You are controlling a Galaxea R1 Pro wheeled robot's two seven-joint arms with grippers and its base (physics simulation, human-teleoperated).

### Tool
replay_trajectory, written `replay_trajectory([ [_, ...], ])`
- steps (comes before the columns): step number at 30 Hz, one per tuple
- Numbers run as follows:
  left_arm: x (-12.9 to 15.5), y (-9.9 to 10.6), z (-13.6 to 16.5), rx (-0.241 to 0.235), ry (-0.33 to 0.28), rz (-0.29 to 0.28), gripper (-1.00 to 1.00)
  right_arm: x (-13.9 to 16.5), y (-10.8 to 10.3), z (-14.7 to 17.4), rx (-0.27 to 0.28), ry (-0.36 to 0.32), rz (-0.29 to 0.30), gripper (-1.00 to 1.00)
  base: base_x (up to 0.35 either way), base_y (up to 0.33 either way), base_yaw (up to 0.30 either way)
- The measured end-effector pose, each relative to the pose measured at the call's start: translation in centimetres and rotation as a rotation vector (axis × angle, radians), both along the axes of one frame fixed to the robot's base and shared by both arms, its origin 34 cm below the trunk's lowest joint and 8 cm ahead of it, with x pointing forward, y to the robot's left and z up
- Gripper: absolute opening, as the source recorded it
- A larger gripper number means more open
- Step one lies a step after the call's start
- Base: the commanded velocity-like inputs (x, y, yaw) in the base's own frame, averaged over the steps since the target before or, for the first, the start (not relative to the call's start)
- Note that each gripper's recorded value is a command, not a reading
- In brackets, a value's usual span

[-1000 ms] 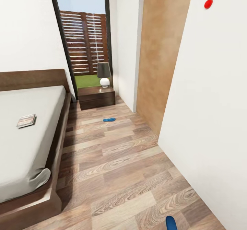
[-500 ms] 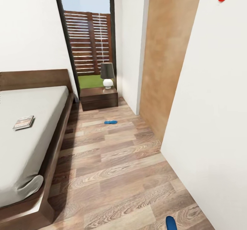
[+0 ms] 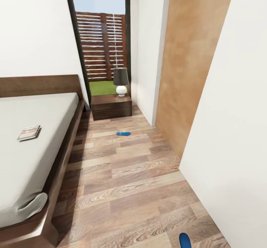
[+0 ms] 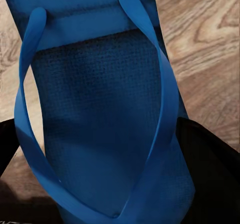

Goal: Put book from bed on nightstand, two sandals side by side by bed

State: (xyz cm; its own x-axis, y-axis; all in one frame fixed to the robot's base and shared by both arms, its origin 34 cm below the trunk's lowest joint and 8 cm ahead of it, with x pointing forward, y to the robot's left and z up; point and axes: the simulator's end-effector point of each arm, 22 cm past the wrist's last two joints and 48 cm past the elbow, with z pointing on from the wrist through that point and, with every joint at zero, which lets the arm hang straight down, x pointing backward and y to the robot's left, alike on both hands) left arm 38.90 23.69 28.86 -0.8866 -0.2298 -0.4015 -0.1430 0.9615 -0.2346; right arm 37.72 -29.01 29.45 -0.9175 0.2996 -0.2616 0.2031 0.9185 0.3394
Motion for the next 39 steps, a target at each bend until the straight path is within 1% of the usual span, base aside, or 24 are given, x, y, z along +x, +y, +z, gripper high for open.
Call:
replay_trajectory([
  [13,0.00,0.22,0.00,0.002,0.000,-0.001,1.00,-0.01,-0.11,0.01,-0.002,0.000,0.000,-1.00,0.313,0.000,0.002],
  [22,0.00,0.23,0.00,0.002,0.000,-0.002,1.00,-0.01,-0.11,0.00,-0.002,0.000,0.000,-1.00,0.312,0.000,0.154],
  [32,0.01,0.10,-0.01,0.002,-0.001,-0.003,1.00,0.00,-0.12,-0.02,-0.001,0.000,-0.001,-1.00,0.083,0.000,0.021],
  [39,0.01,-0.04,0.01,0.001,-0.001,-0.004,1.00,0.00,-0.12,0.01,-0.001,0.000,-0.001,-1.00,0.245,-0.073,0.000],
])
